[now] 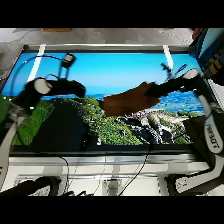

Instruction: Fold the clothes and pants, and hang the long-sleeved shirts on hangers.

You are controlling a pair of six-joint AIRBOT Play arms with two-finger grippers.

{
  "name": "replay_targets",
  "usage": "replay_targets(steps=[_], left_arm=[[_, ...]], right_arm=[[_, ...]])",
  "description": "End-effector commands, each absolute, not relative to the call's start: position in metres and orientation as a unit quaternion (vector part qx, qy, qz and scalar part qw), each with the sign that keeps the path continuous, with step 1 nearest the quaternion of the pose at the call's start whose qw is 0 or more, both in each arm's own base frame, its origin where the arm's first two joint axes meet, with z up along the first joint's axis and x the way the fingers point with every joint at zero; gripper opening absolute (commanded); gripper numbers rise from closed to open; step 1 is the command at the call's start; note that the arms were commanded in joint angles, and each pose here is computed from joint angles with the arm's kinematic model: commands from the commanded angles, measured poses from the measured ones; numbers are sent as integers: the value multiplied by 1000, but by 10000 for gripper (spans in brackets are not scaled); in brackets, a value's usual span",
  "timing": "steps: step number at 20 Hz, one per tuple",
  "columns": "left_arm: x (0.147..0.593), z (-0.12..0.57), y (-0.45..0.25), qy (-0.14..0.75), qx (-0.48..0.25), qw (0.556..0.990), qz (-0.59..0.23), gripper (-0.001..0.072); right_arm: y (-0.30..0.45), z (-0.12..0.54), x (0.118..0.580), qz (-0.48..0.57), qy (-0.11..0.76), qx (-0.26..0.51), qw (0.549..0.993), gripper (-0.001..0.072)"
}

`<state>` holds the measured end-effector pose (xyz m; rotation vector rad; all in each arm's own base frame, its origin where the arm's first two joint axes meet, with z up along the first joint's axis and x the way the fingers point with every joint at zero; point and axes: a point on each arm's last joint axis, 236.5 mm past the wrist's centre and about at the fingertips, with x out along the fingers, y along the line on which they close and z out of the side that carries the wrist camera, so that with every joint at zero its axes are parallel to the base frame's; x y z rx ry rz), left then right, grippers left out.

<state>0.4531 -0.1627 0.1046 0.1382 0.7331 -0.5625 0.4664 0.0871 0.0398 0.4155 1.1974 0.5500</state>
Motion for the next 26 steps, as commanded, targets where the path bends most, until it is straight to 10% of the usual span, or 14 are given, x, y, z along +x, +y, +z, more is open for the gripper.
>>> replay_targets(steps=[1, 8, 18, 21, 22, 24, 26], left_arm=[[446, 114, -103, 390, 0, 900, -195, 14], [446, 116, -95, 390, -3, 901, -188, 14], [446, 116, -95, 390, -3, 901, -188, 14], [446, 116, -95, 390, -3, 901, -188, 14], [446, 116, -95, 390, -3, 901, -188, 14], [446, 116, -95, 390, -3, 901, -188, 14], [446, 116, -95, 390, -3, 901, -188, 14]], right_arm=[[3, 91, 455, 131, 537, 170, 816, 14], [-189, 166, 328, -212, 518, 147, 816, 15], [-315, 161, 153, -479, 492, 296, 663, 29], [-319, 161, 165, -467, 461, 325, 680, 655], [-317, 162, 171, -459, 457, 331, 686, 686], [-312, 161, 182, -439, 451, 344, 697, 673], [-296, 163, 208, -393, 440, 369, 718, 300]])
